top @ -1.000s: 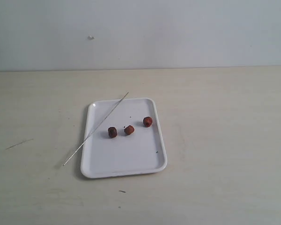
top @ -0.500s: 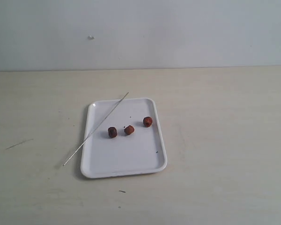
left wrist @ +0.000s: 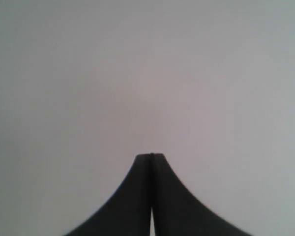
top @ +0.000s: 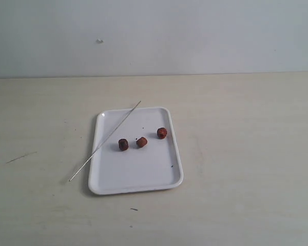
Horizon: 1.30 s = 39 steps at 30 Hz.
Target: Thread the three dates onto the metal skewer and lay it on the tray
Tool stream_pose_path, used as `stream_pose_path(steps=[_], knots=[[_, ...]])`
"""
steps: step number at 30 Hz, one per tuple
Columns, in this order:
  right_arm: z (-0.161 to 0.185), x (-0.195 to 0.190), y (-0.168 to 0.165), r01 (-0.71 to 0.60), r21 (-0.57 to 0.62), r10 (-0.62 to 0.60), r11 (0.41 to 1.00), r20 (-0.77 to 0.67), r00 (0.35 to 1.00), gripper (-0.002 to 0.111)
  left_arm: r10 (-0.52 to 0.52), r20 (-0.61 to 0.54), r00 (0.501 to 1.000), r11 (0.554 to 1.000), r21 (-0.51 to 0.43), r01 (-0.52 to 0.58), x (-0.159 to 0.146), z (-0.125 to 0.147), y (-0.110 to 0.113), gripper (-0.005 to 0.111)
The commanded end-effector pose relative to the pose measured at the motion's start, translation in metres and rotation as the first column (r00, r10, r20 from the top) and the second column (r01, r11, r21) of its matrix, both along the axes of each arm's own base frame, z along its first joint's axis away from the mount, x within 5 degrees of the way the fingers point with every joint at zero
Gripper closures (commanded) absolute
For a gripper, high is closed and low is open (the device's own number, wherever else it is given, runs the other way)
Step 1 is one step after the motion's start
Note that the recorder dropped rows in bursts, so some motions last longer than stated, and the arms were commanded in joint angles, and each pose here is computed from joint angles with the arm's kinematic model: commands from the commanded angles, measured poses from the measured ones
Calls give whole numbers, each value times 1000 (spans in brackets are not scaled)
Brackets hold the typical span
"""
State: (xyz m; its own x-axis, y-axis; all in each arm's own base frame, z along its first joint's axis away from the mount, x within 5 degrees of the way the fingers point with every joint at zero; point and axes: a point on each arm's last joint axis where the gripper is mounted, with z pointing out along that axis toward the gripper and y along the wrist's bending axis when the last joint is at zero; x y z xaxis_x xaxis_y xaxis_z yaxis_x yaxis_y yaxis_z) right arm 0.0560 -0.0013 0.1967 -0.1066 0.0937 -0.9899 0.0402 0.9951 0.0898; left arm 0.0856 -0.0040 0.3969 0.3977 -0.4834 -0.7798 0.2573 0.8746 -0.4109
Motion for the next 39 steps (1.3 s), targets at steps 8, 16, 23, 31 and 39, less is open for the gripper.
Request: stream_pose_path(steps=[8,16,23,31,39], knots=[[-1,0,0,5,-10,-5,1000,7,1000,108,65,-882,468,871,278,404,218,-18,-40,107],[-1,0,0,5,-10,-5,1000,7,1000,108,188,-982,25,665,146,733,294,-91,-100,107],[-1,0,0,5,-10,-5,1000,7,1000,108,372,-928,-32,470,159,868,318,-150,-153,107],[-1,0,0,5,-10,-5,1000,7,1000,108,334,-941,-53,414,96,905,336,-181,-175,107],[-1,0,0,5,-10,-5,1000,7,1000,108,260,-960,-103,361,-3,932,340,-205,-188,107]])
